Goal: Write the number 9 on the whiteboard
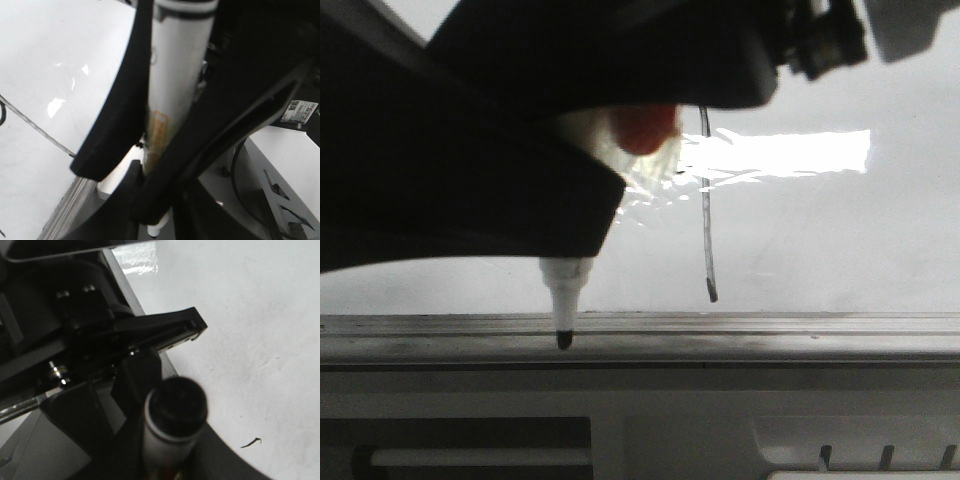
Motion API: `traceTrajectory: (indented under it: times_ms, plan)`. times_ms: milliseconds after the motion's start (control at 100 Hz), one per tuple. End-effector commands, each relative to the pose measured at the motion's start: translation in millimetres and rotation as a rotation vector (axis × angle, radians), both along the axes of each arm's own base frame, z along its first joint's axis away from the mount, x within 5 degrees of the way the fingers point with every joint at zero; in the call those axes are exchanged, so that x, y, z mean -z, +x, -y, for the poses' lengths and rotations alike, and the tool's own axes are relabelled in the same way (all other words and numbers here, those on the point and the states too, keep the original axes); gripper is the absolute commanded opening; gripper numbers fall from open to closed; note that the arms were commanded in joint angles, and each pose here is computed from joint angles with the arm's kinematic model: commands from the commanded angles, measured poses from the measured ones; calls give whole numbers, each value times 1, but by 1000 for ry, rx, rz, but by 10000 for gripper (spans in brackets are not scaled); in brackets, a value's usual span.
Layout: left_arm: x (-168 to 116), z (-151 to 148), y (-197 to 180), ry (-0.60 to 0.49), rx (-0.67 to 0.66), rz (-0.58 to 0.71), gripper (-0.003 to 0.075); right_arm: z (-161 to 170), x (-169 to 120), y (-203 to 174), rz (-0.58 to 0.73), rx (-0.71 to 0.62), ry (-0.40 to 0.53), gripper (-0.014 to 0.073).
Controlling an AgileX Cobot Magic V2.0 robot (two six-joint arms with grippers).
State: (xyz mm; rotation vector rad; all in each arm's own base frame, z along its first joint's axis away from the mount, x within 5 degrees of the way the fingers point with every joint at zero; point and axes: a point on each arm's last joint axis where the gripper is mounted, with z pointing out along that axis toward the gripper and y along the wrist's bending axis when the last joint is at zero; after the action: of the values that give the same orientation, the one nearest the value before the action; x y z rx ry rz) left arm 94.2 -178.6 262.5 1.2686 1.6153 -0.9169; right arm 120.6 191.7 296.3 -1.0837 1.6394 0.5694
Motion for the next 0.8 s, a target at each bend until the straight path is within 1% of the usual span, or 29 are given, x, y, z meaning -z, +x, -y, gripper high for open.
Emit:
traceTrajectory:
  times_ms: [0, 30, 50, 100, 120, 130, 170, 240, 290, 400, 530, 590, 650, 720, 790]
  plan:
    - [-6, 1, -1, -43, -8, -36, -20, -4, -11, 4, 35, 14, 56, 55]
    - [-4, 0, -1, -41, -9, -40, -20, -5, -9, 5, 27, 15, 51, 127]
    - [-4, 0, -2, -41, -9, -40, -20, -5, -9, 5, 25, 16, 52, 161]
    - [-3, 0, -2, -39, -8, -44, -20, -7, -9, 6, 29, 18, 56, 312]
    - [-3, 0, -3, -42, -4, -50, -20, -7, -10, 7, 34, 20, 63, 350]
    - [-3, 0, -3, -44, -2, -51, -20, -7, -10, 7, 36, 21, 66, 388]
    - [-1, 0, -4, -45, 0, -63, -20, -6, -13, 8, 52, 28, 88, 491]
    - [2, -1, -6, -47, 10, -80, -20, -3, -18, 6, 61, 37, 120, 617]
    - [4, -2, -8, -54, 17, -103, -20, 1, -23, 4, 68, 35, 132, 662]
    - [12, -4, -10, -56, -5, -156, -20, 11, -36, -3, 101, 36, 185, 664]
    - [22, -8, -12, -51, -29, -205, -20, 29, -60, -12, 176, 47, 304, 664]
    - [24, -9, -12, -58, -42, -226, -20, 37, -68, -17, 188, 56, 358, 664]
    - [24, -9, -12, -58, -43, -229, -20, 43, -73, -21, 187, 59, 388, 659]
    - [24, -9, -11, -58, -61, -250, -20, 50, -77, -26, 165, 59, 414, 613]
    - [25, -10, -9, -49, -103, -271, -20, 57, -79, -32, 144, 49, 418, 507]
